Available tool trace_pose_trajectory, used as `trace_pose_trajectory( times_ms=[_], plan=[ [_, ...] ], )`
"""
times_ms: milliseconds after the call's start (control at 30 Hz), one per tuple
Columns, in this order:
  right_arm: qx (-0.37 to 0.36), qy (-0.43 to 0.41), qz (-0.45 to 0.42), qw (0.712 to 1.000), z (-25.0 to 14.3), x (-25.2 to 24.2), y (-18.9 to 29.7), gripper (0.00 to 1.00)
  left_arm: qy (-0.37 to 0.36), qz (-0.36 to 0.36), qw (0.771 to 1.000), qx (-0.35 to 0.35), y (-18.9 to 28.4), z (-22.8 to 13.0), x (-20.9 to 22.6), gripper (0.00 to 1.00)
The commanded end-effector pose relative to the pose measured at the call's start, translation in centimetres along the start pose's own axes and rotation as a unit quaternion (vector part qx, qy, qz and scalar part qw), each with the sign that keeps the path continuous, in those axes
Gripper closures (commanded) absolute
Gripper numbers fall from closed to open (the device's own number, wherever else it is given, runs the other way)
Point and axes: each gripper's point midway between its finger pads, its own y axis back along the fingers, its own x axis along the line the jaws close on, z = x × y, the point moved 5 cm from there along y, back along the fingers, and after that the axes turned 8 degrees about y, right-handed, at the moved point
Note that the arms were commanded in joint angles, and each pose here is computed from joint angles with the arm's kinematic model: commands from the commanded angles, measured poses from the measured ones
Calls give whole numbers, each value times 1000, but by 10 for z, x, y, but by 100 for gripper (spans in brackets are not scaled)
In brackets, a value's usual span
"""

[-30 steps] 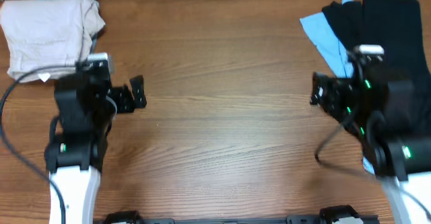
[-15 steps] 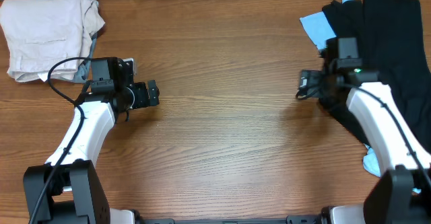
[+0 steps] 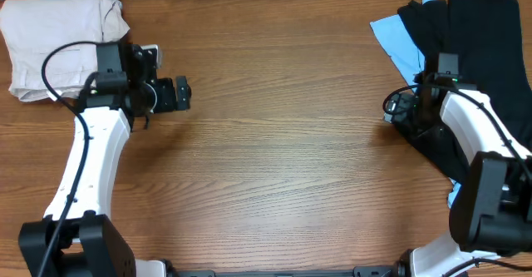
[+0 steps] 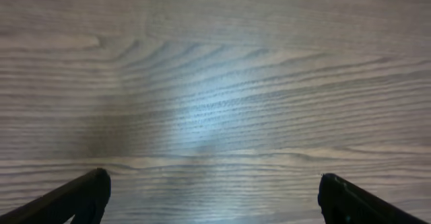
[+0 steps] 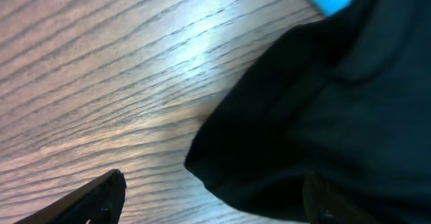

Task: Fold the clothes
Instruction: 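Reach the right gripper into the black clothes pile and grasp a black shirt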

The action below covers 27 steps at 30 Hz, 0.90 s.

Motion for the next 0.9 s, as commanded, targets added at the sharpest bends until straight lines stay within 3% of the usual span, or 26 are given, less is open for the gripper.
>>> trace_pose_trajectory(
  times_ms=[0,167,300,400,467,533,733,867],
  plan=[
    [8,12,7,1000,-6,2,-8,14,-33,-9,999,-32,22,19,-7,0],
    [0,13,10,1000,-8,3,-16,24,-66,-9,997,-42,26,25,-9,0],
    [2,12,9,1000,-17,1,-27,41,-74,-8,996,-42,26,25,-9,0],
    [3,12,9,1000,-20,1,-29,48,-74,-9,996,-44,26,26,-9,0],
    [-1,12,0,1000,-19,-1,-29,59,-74,-9,996,-44,26,26,-9,0],
    [-10,8,-23,1000,-15,-7,-29,94,-74,-9,996,-45,26,27,-9,0],
    [-18,-8,-26,999,-8,-6,-22,96,-76,-6,995,-63,27,34,-9,0],
    [-32,7,10,999,7,15,21,96,-81,-8,993,-81,28,41,-11,0]
  ],
)
